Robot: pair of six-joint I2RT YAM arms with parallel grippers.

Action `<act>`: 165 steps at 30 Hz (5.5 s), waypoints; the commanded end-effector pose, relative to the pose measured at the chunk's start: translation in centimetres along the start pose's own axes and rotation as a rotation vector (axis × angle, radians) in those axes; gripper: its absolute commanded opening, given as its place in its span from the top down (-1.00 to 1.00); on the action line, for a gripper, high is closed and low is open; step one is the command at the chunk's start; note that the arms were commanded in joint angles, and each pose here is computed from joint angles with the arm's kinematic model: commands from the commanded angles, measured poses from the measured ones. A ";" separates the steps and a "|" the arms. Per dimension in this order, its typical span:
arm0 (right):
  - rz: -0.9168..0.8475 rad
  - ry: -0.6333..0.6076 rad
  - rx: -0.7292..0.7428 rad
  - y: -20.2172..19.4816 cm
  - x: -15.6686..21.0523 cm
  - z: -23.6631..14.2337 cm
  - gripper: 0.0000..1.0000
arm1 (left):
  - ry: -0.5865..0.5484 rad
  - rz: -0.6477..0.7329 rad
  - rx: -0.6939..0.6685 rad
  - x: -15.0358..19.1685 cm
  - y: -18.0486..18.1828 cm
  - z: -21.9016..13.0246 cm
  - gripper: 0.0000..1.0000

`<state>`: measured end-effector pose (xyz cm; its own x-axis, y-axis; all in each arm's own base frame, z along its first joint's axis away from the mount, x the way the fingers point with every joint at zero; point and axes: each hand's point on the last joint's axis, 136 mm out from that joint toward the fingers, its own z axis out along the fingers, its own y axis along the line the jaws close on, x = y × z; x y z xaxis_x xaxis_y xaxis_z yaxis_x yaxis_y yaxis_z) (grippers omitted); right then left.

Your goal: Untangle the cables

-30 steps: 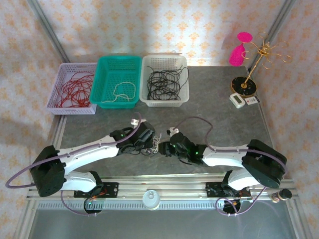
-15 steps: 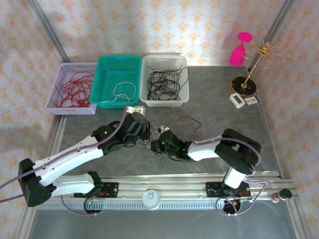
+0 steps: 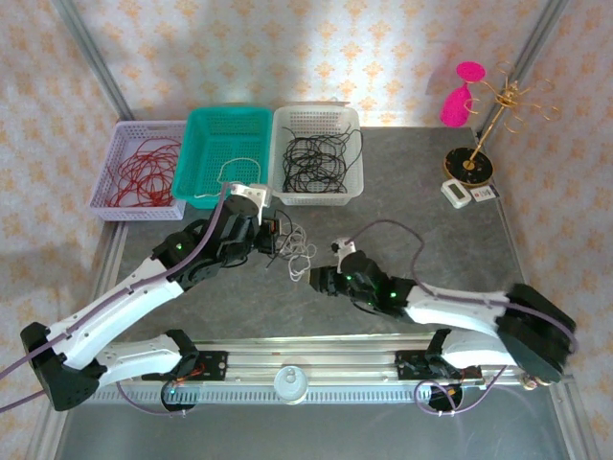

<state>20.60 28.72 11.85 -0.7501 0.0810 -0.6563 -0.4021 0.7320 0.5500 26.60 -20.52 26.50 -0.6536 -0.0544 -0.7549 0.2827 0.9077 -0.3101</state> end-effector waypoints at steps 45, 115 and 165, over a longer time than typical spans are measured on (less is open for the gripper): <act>0.054 -0.153 0.168 -4.9 -3.1 1.5 -0.29 | -0.296 0.139 0.299 -10.2 -7.1 -8.4 1.00; -1.157 -0.692 0.945 -2.6 -30.1 -15.3 0.86 | 0.316 0.192 0.437 4.2 -6.7 -7.1 1.00; 0.129 -0.303 0.072 -6.7 -8.0 -11.6 0.06 | -0.313 -0.158 0.064 -21.8 4.1 24.8 1.00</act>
<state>23.77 15.20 20.01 -0.5648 0.3746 -0.7353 -0.2793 0.7517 0.5975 58.05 -25.02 27.23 -0.4753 -0.2793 -0.8343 0.2428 0.8698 -0.4296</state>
